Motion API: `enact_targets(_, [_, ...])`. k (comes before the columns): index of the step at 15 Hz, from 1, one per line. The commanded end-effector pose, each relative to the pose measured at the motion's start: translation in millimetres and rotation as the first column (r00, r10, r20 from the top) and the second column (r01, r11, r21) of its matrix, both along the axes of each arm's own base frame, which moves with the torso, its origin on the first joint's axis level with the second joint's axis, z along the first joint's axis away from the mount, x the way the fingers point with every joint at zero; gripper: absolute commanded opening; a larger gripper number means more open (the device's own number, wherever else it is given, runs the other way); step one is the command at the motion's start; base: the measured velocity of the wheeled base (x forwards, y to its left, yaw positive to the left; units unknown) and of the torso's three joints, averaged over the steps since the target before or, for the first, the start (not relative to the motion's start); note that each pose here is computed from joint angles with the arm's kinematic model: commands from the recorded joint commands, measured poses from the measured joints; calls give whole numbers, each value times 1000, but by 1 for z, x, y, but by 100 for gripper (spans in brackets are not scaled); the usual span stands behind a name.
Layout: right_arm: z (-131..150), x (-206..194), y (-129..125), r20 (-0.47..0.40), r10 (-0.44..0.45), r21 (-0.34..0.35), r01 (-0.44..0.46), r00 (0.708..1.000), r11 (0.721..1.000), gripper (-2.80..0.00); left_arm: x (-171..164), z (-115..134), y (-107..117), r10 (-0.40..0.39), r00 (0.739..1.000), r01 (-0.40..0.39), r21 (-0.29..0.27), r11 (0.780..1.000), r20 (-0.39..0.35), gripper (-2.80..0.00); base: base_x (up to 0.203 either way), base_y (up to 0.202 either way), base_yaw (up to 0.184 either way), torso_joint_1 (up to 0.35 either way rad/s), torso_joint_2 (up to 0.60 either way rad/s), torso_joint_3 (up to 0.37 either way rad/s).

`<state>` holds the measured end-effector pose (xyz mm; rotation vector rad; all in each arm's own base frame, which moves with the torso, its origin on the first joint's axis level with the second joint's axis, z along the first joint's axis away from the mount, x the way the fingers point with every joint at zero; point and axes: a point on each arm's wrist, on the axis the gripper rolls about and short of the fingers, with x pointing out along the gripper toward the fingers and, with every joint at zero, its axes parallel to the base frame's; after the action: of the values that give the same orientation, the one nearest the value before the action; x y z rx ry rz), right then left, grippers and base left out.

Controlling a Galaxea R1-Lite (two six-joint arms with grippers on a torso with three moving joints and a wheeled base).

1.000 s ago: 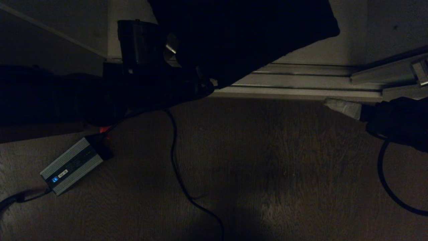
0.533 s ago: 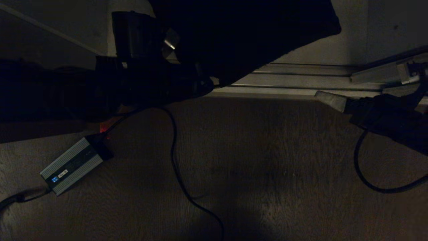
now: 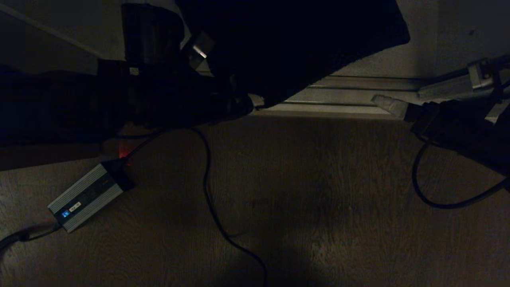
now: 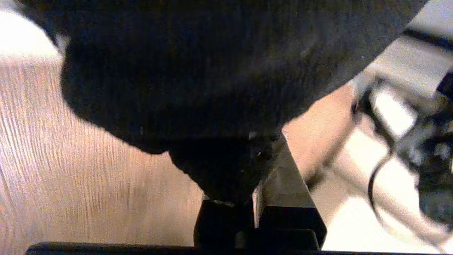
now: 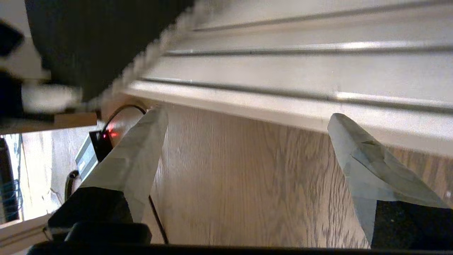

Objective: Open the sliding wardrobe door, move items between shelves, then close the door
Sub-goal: Place the pillow on the higher shelf

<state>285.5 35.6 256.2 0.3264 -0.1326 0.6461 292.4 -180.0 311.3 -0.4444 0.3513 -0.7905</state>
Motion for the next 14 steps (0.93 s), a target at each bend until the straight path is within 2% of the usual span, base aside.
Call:
enact_targets(1, [6, -2, 0, 22, 5, 3, -5, 1000, 1000, 0, -9, 1, 4, -36, 999, 36, -5, 999, -5, -280, 0, 0, 0, 0, 0, 0])
enact_targets(3, [10, -3, 0, 36, 6, 4, -6, 999, 1000, 0, -14, -1, 4, -78, 997, 78, -4, 997, -17, -280, 0, 0, 0, 0, 0, 0])
enact_targets(8, [15, 8, -3, 50, -6, 14, 5, 999, 1000, 0, -25, -3, 3, -125, 992, 125, 6, 992, -22, -280, 0, 0, 0, 0, 0, 0])
enact_targets(10, [15, 12, -6, 33, -7, 43, 6, 999, 999, 0, -27, -6, 4, -133, 991, 133, 12, 991, -27, -280, 0, 0, 0, 0, 0, 0])
enact_targets(12, [13, 21, -11, 25, -17, 45, 16, 1000, 999, 0, -29, -8, 6, -137, 990, 138, 25, 990, -27, -280, 0, 0, 0, 0, 0, 0])
enact_targets(14, [20, 23, -11, 48, -19, 48, 17, 999, 999, 0, -35, -5, 8, -165, 986, 166, 17, 986, -22, -280, 0, 0, 0, 0, 0, 0])
